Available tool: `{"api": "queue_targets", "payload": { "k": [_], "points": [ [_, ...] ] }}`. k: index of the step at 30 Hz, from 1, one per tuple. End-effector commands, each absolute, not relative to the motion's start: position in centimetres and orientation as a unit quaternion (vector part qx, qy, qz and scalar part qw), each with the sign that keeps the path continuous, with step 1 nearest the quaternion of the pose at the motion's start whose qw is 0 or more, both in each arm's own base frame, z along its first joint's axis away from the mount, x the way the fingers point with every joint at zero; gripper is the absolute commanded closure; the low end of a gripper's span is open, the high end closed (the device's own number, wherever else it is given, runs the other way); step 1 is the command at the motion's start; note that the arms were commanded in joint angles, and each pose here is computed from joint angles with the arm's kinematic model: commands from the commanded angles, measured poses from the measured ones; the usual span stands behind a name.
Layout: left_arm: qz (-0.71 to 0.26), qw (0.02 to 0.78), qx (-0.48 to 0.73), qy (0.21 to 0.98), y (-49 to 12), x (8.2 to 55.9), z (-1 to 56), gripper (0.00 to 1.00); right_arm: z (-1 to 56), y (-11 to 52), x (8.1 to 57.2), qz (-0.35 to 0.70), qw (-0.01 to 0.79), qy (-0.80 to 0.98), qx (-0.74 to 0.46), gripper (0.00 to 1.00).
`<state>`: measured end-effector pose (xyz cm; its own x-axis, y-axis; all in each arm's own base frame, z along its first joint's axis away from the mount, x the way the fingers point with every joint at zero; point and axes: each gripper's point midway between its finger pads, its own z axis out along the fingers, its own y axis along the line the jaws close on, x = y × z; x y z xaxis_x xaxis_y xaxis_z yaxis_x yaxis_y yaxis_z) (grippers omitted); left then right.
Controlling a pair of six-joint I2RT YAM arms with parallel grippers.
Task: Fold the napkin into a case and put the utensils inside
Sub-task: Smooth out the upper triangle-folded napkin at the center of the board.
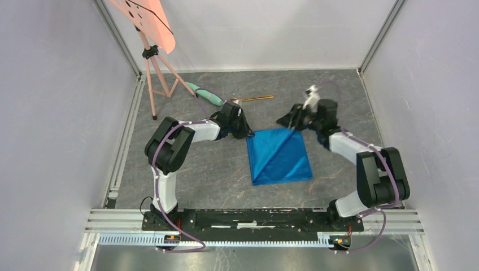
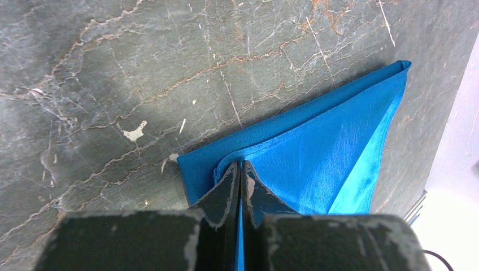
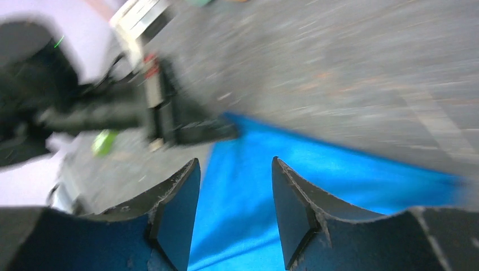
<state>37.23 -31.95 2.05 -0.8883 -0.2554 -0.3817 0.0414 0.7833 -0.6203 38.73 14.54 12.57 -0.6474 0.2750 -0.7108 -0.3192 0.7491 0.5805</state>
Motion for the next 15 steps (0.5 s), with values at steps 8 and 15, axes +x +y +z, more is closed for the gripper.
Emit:
{"api": "queue_targets", "payload": {
  "k": [8,15],
  "points": [
    [-0.271,0.201,-0.071,0.939,-29.7,35.9,-1.6,0.95,8.6,25.3,30.4,0.528,0.300,0.790,-0.079,0.39],
    [-0.268,0.204,-0.064,0.939,-29.6,35.9,-1.6,0.95,3.4,22.2,29.7,0.498,0.279,0.821,-0.034,0.40]
  ]
}}
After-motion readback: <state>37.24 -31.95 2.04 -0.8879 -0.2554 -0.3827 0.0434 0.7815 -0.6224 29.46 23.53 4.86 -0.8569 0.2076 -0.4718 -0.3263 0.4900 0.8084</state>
